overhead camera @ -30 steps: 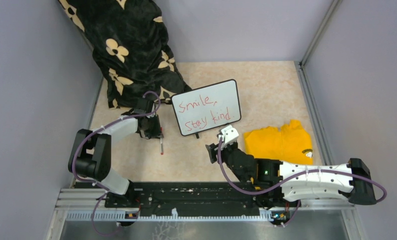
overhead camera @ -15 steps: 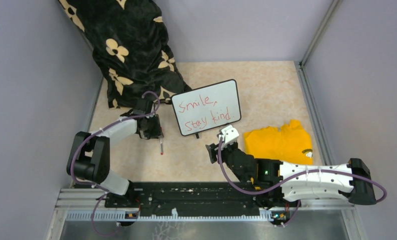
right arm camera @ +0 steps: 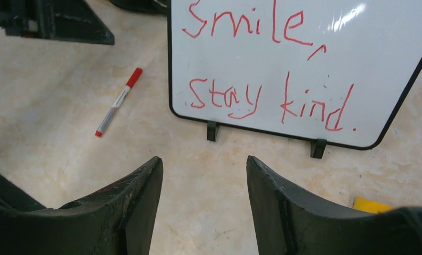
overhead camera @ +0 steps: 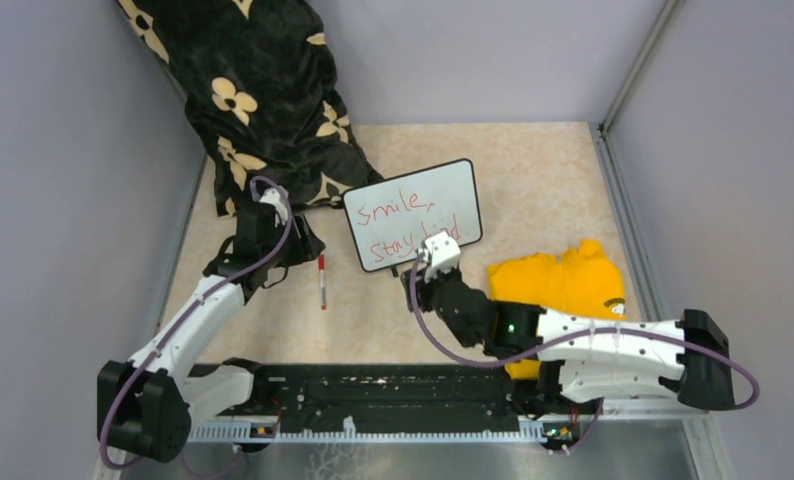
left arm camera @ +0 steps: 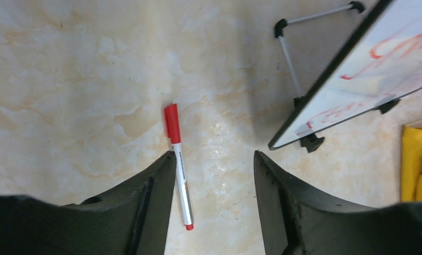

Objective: Write a sentence on the whiteboard
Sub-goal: Place the whiteboard marker at the center of the board, then reset both arms

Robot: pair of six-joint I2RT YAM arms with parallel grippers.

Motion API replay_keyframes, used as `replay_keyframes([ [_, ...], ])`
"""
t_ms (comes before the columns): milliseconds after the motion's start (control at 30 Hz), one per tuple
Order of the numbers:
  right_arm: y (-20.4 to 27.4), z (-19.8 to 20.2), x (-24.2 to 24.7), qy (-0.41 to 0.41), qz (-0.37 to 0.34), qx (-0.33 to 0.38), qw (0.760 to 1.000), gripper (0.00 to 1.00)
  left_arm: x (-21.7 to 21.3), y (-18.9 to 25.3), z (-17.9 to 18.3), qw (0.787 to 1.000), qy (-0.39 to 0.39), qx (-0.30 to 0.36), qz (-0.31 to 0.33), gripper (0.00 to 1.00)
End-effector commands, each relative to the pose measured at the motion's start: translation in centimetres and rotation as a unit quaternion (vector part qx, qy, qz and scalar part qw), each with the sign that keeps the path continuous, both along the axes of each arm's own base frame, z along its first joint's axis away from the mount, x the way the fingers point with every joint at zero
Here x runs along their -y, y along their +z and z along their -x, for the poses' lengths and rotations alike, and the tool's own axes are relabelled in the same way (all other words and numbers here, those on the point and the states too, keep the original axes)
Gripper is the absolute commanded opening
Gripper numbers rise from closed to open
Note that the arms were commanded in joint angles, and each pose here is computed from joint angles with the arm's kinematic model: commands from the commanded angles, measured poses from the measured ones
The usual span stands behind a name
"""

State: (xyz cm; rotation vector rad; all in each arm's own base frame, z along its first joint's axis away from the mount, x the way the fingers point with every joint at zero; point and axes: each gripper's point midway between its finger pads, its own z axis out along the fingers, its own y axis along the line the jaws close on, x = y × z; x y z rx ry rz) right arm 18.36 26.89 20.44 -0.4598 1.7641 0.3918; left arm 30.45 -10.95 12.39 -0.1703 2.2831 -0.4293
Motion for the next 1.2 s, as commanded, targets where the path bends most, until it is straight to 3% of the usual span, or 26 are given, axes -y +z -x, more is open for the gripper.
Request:
replay_keyframes([
  [0,2.4,-2.2,-2.1,-0.013,-0.039,-0.037,0.998,0.58,0.7,3.5,-0.2,0.996,-0.021,0.08,0.029,0.64],
  [233,0.5,-6.3,1.0,-0.101,-0.084,-0.095,0.987,0.61,0.8,5.2,0.3,0.994,-0.024,0.102,0.042,0.72],
  [467,-1.6,-6.6,6.4,-0.184,-0.124,-0.093,0.971,0.64,0.3,5.9,0.0,0.992,0.019,0.108,0.062,0.79],
  [533,-1.5,-6.7,8.2,-0.228,-0.133,-0.086,0.961,0.75,-0.3,5.7,-0.4,0.991,0.061,0.103,0.066,0.96],
  [633,-0.7,-7.0,10.0,-0.286,-0.143,-0.079,0.944,0.87,-0.4,5.2,-0.4,0.984,0.133,0.087,0.076,0.99],
  [700,0.3,-7.3,10.1,-0.296,-0.143,-0.075,0.942,0.98,0.2,4.8,-0.1,0.983,0.155,0.079,0.062,0.99],
  [833,1.6,-8.5,9.9,-0.307,-0.137,-0.097,0.937,0.99,1.2,4.3,0.4,0.982,0.185,0.035,0.015,0.99],
  [967,2.8,-11.4,11.6,-0.329,-0.142,-0.14,0.923,0.99,1.8,6.7,-1.1,0.986,0.161,0.012,-0.047,0.99],
  [1067,4.9,-13.1,13.2,-0.335,-0.135,-0.119,0.925,0.99,1.8,10.5,-2.7,0.987,0.117,0.037,-0.106,0.99],
  [1167,8.4,-14.1,14.9,-0.365,-0.125,-0.066,0.92,0.99,2.5,13.5,-4.3,0.986,0.094,0.087,-0.11,0.99],
])
